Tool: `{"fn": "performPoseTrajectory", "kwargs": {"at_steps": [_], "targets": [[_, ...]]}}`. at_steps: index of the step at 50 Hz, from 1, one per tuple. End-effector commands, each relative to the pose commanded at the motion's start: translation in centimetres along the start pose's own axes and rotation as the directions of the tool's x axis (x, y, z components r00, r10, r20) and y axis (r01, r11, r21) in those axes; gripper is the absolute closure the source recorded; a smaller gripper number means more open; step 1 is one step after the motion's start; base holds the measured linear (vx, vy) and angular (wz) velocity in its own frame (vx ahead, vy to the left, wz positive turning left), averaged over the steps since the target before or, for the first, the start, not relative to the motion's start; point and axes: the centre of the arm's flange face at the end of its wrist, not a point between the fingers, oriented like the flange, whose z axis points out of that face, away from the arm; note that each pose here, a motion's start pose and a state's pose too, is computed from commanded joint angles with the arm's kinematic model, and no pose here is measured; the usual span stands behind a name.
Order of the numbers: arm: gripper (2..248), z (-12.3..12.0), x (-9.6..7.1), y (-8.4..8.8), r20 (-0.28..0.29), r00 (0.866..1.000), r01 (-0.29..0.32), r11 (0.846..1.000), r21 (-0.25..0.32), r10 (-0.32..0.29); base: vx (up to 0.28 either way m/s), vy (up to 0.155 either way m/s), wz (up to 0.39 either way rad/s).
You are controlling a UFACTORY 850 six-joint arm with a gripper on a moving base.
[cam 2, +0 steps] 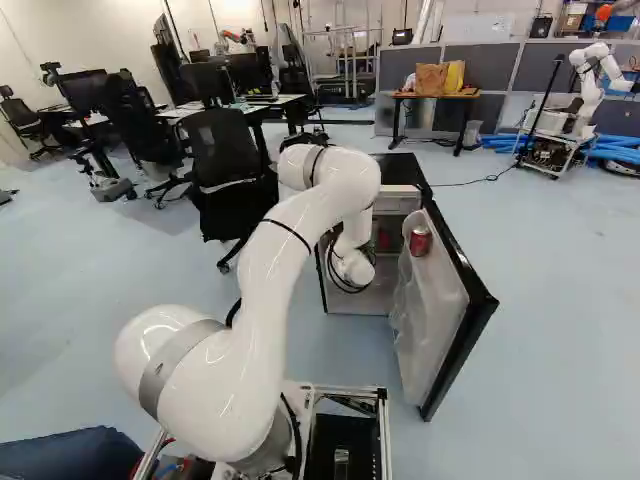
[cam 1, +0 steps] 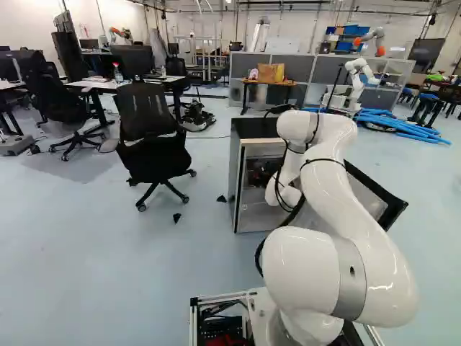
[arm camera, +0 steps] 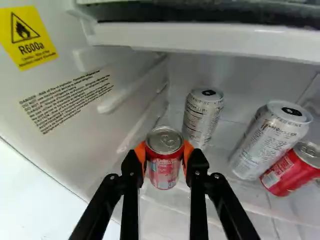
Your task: Grab a drink from the fridge
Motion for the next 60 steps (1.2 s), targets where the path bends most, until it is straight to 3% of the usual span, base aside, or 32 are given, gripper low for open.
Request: {"fn": "performPoseTrajectory", "kwargs": {"at_steps": [30,45,60], "targets": [[156,-6.8,3.2,-1.1,0.037,0.998,-0.048,0.998,-0.042,0.05,0.0,0.0,0.0],[156,-10.3,4.7,-2.0,0.052,0.994,-0.086,0.99,-0.112,0.093,0.0,0.0,0.0],[156,-13.9,6.1,-2.8,0.06,0.989,-0.124,0.972,-0.2,0.139,0.0,0.0,0.0]]}}
